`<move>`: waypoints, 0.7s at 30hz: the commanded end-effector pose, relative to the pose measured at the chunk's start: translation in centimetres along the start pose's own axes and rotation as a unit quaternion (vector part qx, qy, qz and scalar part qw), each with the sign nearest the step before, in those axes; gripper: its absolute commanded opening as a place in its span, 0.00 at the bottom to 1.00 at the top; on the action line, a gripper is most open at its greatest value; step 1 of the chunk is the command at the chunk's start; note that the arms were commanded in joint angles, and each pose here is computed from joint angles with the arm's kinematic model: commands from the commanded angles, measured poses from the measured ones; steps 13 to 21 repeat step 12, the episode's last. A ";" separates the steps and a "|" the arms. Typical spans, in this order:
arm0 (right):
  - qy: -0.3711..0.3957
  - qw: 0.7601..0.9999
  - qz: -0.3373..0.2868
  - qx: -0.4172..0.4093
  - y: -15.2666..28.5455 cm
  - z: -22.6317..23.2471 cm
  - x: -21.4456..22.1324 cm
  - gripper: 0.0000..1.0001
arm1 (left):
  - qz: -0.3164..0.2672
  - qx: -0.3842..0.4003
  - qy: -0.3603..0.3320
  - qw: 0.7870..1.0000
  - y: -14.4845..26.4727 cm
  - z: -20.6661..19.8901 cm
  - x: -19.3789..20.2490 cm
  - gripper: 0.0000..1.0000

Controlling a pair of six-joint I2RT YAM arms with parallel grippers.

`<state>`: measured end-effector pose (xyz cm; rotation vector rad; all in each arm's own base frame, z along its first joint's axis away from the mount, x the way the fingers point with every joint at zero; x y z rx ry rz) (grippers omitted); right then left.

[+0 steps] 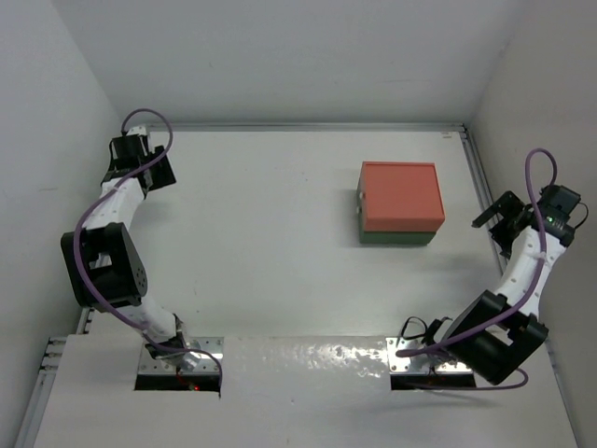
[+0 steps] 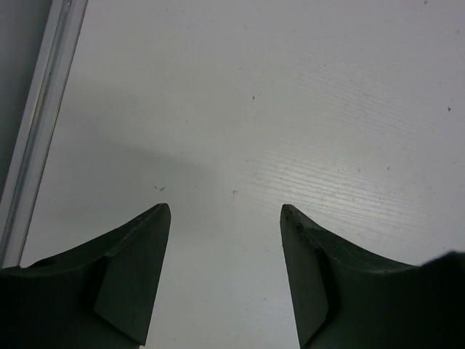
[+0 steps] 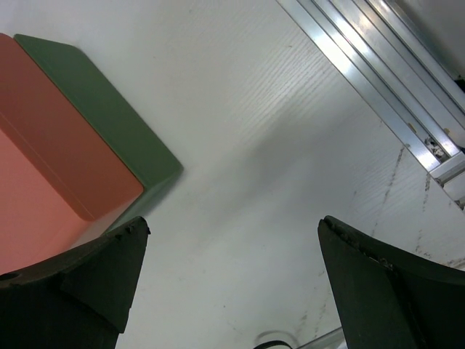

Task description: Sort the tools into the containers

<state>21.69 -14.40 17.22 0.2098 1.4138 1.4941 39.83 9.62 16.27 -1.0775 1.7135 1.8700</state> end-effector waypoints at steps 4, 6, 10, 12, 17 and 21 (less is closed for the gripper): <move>0.009 0.999 -0.030 -0.020 0.4 0.4 -0.1 0.99 | -0.035 0.032 0.002 0.999 1.0 -0.8 -2.3 0.59; 0.009 0.999 -0.033 -0.020 0.4 0.4 -0.2 0.99 | -0.032 0.038 0.003 0.999 1.0 -1.0 -2.1 0.59; 0.014 0.999 -0.038 -0.033 0.6 0.6 0.1 0.99 | -0.025 0.045 0.004 0.999 0.9 -1.2 -1.8 0.59; 0.018 0.998 -0.049 -0.045 0.7 0.9 0.1 0.99 | -0.025 0.050 0.003 0.998 0.9 -1.3 -1.8 0.59; 0.018 0.998 -0.049 -0.045 0.7 0.9 0.1 0.99 | -0.025 0.050 0.003 0.998 0.9 -1.3 -1.8 0.59; 0.018 0.998 -0.049 -0.045 0.7 0.9 0.1 0.99 | -0.025 0.050 0.003 0.998 0.9 -1.3 -1.8 0.59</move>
Point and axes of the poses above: each gripper's point midway between its finger pads, its own y axis back along the fingers, its own z axis along the line the jaws close on, x = y × z, the point moved 4 cm from there along y, back along the fingers, and after that the axes turned 3 degrees about -y, right-handed, at the moved point
